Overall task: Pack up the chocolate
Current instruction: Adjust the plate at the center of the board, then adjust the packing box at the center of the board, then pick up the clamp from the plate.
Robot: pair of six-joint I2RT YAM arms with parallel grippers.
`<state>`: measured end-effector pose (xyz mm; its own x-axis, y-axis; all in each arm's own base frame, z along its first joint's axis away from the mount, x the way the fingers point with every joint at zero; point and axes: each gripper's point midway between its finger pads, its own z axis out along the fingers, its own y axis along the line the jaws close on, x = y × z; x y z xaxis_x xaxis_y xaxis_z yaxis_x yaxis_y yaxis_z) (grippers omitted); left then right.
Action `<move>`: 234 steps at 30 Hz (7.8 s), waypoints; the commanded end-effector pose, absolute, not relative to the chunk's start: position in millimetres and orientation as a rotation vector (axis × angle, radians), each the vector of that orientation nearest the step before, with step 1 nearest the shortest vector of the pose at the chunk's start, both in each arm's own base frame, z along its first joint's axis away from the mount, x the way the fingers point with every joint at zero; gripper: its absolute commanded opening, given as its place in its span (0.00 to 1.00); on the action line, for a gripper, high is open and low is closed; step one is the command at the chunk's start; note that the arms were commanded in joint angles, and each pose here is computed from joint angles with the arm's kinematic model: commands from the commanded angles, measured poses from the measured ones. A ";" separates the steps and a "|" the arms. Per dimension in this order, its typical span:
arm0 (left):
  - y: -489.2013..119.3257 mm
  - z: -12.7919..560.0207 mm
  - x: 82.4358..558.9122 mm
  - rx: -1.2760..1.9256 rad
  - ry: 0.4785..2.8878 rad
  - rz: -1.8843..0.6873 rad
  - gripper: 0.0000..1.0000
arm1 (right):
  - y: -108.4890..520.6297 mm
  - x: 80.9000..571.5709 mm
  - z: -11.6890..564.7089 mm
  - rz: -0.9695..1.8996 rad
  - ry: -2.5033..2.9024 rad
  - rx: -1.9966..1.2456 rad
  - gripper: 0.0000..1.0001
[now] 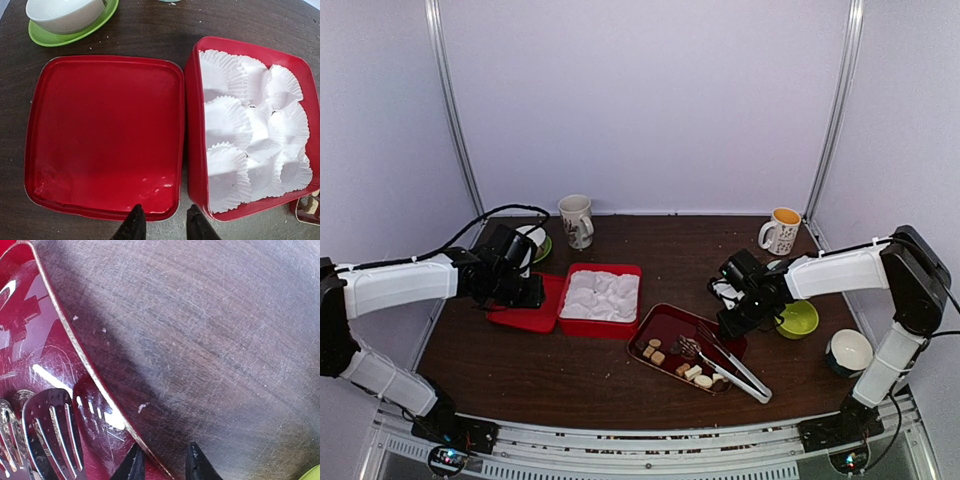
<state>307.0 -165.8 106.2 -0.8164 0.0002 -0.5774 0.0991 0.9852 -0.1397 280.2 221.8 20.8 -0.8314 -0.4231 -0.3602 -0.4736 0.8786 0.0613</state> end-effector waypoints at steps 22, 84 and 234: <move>-177.4 110.1 318.4 0.111 2.496 -0.235 0.31 | 190.8 267.7 22.1 0.145 2.770 -0.461 0.08; -215.6 69.3 373.9 0.218 2.534 -0.512 0.57 | 192.7 321.8 76.6 0.296 2.448 0.132 0.40; -256.3 152.4 331.1 0.483 2.170 -0.568 0.93 | 283.6 259.0 91.2 0.302 2.525 0.163 1.00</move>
<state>331.2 -264.6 126.3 -0.6681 0.1522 -0.7283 0.4963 0.8204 -0.2839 261.7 283.2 90.1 -0.8234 0.1512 -0.5470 0.0183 0.9704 0.2407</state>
